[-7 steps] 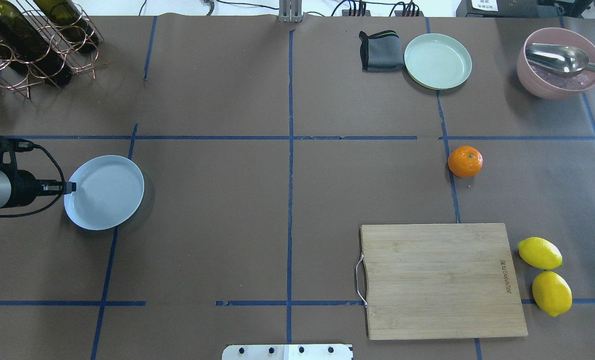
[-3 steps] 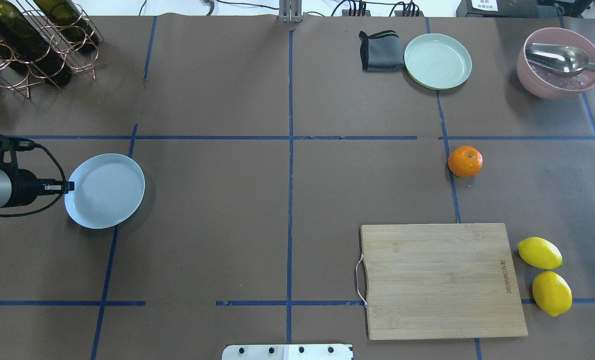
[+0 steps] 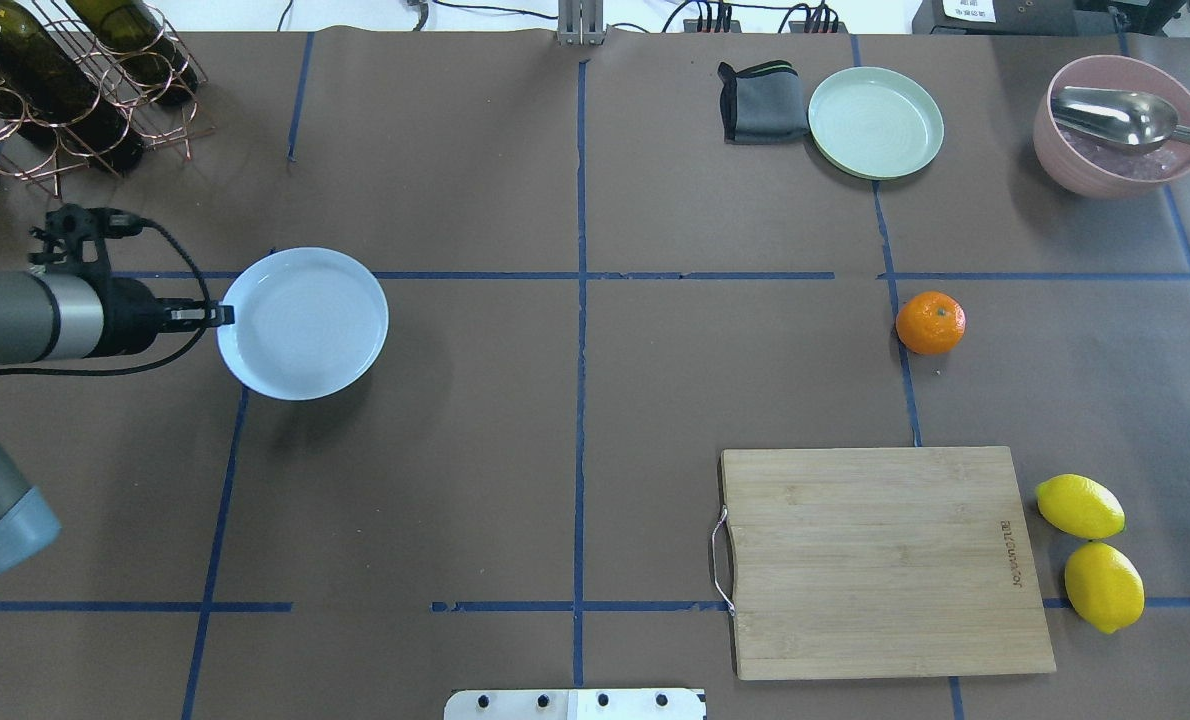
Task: Pick orange to plate
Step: 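Push the light blue plate with the left gripper toward the table center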
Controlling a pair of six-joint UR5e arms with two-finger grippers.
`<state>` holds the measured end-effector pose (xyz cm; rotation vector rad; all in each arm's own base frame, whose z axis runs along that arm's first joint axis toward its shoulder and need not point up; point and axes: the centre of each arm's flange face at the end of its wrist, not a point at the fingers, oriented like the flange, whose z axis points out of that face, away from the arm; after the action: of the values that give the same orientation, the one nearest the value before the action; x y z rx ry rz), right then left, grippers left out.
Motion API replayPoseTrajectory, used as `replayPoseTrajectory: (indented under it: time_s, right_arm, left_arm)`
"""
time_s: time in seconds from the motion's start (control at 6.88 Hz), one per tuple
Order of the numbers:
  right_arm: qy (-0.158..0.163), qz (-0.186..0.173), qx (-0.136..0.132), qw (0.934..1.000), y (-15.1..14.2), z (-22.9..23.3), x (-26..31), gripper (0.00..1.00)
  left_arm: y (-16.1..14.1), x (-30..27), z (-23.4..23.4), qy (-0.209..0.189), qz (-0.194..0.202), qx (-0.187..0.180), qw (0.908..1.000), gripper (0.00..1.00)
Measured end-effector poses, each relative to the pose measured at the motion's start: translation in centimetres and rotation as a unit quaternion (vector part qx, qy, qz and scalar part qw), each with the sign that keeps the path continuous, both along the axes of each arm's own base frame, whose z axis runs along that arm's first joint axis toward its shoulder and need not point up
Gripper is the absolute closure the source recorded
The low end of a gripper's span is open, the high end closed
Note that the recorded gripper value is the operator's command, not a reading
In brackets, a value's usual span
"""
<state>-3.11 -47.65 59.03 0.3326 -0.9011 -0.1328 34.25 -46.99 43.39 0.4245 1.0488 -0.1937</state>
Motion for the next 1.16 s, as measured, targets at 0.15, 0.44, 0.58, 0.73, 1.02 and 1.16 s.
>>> replayPoseTrajectory:
  time_s: [0.15,0.44,0.58,0.73,1.02,1.16]
  right_arm:
    - [0.0,0.0,-0.001,1.0,0.0,0.0,0.0,0.0]
    - [0.0,0.002,-0.004,1.0,0.0,0.2,0.0,0.0]
    - [0.001,0.002,-0.007,1.0,0.1,0.3,0.0,0.0]
    - [0.001,0.002,-0.008,1.0,0.2,0.5,0.0,0.0]
    - [0.002,0.002,-0.012,0.9999,0.5,0.8,0.1,0.0]
    - [0.002,0.002,-0.013,0.9999,0.7,1.0,0.1,0.0]
  left_arm:
    - [-2.3,3.3,-5.4,0.011,-0.021,-0.031,0.9992,1.0]
    - [-2.5,12.1,-13.5,0.019,-0.053,-0.084,0.9949,1.0]
    - [-1.3,16.1,-15.3,0.023,-0.058,-0.103,0.9927,1.0]
    - [0.6,19.5,-16.2,0.024,-0.061,-0.11,0.9918,1.0]
    - [3.4,22.8,-16.7,0.023,-0.057,-0.11,0.9921,1.0]
    - [4.0,23.3,-16.6,0.021,-0.053,-0.11,0.9923,0.51]
